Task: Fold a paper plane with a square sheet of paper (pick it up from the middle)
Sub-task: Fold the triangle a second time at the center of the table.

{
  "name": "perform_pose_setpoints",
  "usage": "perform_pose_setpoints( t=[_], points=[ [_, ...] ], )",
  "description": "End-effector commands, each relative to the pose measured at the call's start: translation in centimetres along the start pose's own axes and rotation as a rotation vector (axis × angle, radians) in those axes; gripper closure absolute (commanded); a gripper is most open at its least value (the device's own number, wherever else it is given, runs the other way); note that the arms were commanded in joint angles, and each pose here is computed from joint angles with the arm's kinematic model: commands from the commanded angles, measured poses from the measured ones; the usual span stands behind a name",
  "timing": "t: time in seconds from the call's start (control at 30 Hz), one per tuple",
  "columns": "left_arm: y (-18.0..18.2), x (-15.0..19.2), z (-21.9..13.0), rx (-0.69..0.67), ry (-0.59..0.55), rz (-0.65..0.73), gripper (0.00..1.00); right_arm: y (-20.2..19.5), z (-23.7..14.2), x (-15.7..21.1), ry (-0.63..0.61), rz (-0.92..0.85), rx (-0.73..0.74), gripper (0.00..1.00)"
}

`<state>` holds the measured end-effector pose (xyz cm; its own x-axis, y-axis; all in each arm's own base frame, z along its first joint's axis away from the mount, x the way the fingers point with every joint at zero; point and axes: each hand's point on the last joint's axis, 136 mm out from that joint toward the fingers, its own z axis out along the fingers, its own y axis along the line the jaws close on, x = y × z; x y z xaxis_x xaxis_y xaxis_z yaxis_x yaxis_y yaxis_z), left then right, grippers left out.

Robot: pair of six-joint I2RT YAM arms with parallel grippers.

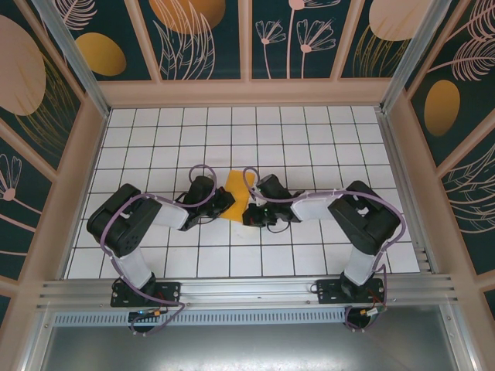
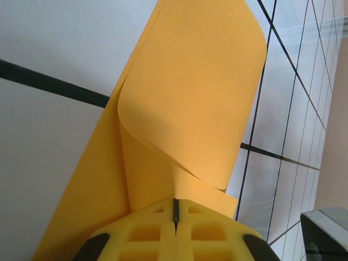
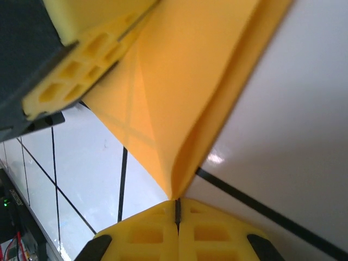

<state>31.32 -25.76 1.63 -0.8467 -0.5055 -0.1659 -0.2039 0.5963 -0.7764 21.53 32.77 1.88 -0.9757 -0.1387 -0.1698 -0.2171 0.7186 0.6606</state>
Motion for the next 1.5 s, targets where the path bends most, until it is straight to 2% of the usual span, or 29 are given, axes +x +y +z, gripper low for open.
perform_pose_setpoints(
  t=[0.0,0.17,0.47,0.57,0.8,1.07,1.2,1.27,1.47],
  points=[
    [2.6,0.4,-0.2,-0.091,-0.002,-0.009,0.95,1.2,-1.3,0.2,0.009,0.042,-0.02,0.95],
    [2.3,0.4,-0.2,-0.08,0.001,-0.008,0.95,4.7,-2.7,-2.4,-0.073,0.087,-0.115,0.96],
    [2.1,0.5,-0.2,-0.069,0.007,-0.009,0.95,4.2,0.2,-5.0,-0.065,0.206,-0.05,0.98],
    [1.9,0.5,-0.2,-0.063,0.007,-0.01,0.95,3.4,1.5,-4.8,-0.035,0.24,-0.029,0.99],
    [1.7,0.4,-0.2,-0.057,0.005,-0.009,0.95,2.4,1.9,-4.3,-0.032,0.244,-0.007,0.99],
    [1.5,0.5,-0.5,-0.047,0.008,-0.002,0.94,-1.4,3.0,-2.2,0.022,0.296,0.086,0.99],
    [0.9,0.4,-0.8,-0.035,0.001,0.024,0.92,-3.2,3.2,-0.1,0.061,0.304,0.121,1.0],
    [-0.7,-0.3,-1.5,-0.001,-0.022,0.053,0.9,-3.9,3.0,0.6,0.067,0.309,0.129,1.0],
    [-1.3,-0.4,-1.5,0.024,-0.022,0.085,0.83,-4.1,2.6,0.7,0.066,0.285,0.131,1.0]
  ],
)
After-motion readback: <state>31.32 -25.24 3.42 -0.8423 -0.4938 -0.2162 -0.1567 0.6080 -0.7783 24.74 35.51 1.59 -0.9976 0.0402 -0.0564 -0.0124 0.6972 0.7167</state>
